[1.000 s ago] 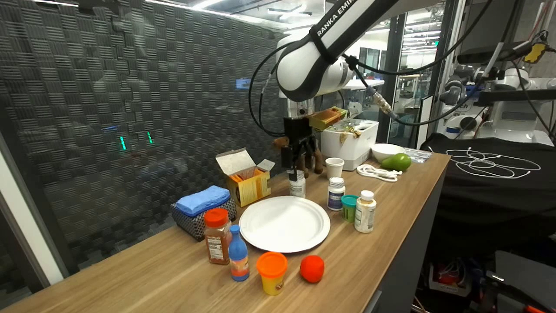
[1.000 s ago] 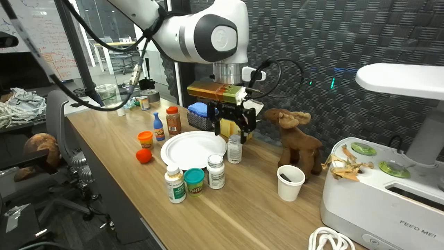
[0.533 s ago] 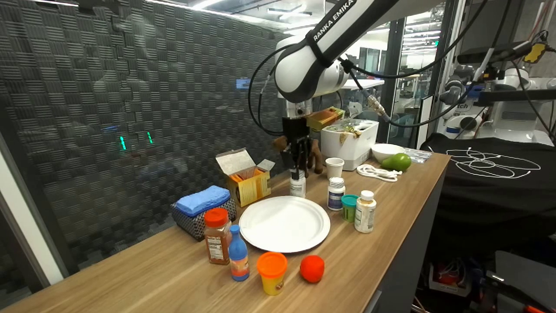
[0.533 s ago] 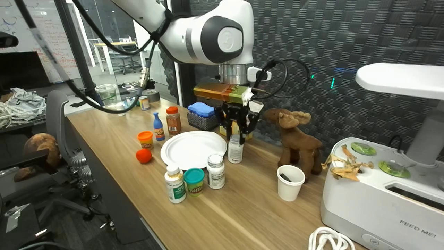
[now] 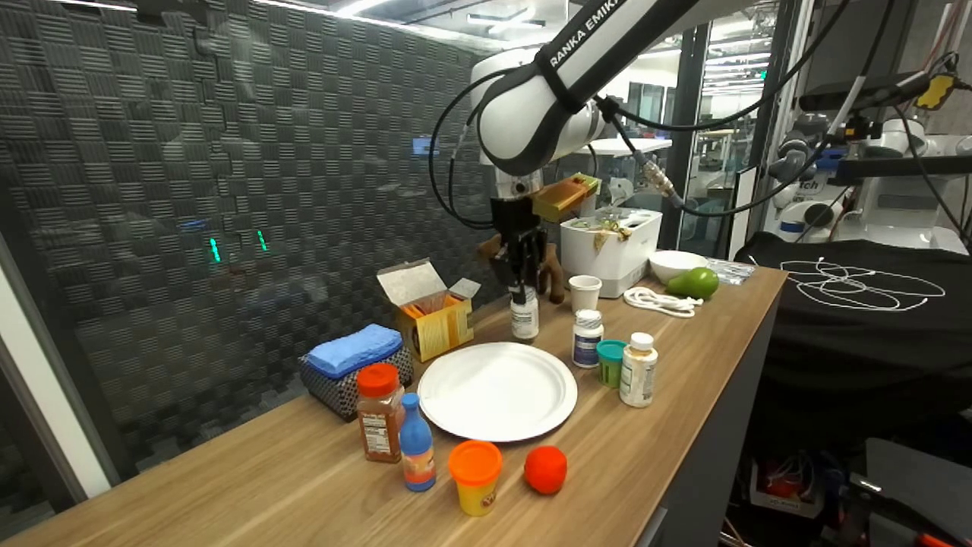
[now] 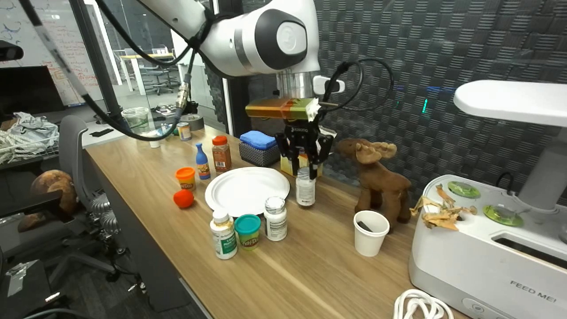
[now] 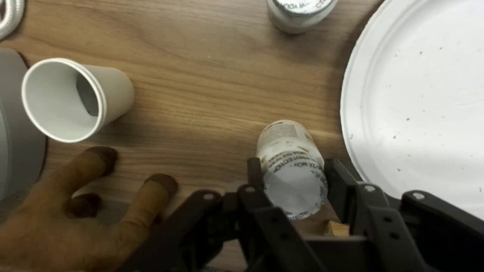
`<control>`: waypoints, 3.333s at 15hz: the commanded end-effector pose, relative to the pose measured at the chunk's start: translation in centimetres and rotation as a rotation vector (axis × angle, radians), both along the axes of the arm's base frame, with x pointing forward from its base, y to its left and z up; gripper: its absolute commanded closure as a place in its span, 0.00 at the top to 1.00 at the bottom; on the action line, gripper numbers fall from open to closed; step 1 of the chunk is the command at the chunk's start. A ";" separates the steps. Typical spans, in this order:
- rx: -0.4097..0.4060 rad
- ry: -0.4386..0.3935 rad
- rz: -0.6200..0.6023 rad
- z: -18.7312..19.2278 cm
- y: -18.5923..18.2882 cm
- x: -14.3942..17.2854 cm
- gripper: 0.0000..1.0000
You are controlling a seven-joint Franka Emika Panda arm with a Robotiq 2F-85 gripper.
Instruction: Put all the bottles and the orange plushie on the white plate
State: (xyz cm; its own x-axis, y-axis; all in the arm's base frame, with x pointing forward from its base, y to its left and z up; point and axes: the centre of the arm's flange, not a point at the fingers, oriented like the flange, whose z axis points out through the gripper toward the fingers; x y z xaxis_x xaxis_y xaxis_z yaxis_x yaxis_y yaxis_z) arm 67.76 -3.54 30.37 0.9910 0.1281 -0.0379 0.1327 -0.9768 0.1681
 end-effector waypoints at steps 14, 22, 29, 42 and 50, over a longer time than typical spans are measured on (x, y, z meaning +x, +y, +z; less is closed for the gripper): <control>-0.004 0.044 0.140 -0.1 12.4 -1.1 0.19; 0.030 -0.023 0.102 -0.4 12.6 -0.4 0.19; 0.058 -0.055 0.070 -0.6 12.9 -0.4 0.71; -0.019 -0.052 -0.055 4.4 5.5 -6.2 1.00; -0.015 0.018 -0.197 2.5 -1.2 -12.7 1.00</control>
State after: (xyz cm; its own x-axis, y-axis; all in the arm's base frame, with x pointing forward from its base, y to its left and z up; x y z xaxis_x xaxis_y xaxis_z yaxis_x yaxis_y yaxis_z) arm 58.10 -3.49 32.60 0.9976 -0.0253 -0.0649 -0.0136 -0.9844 0.1752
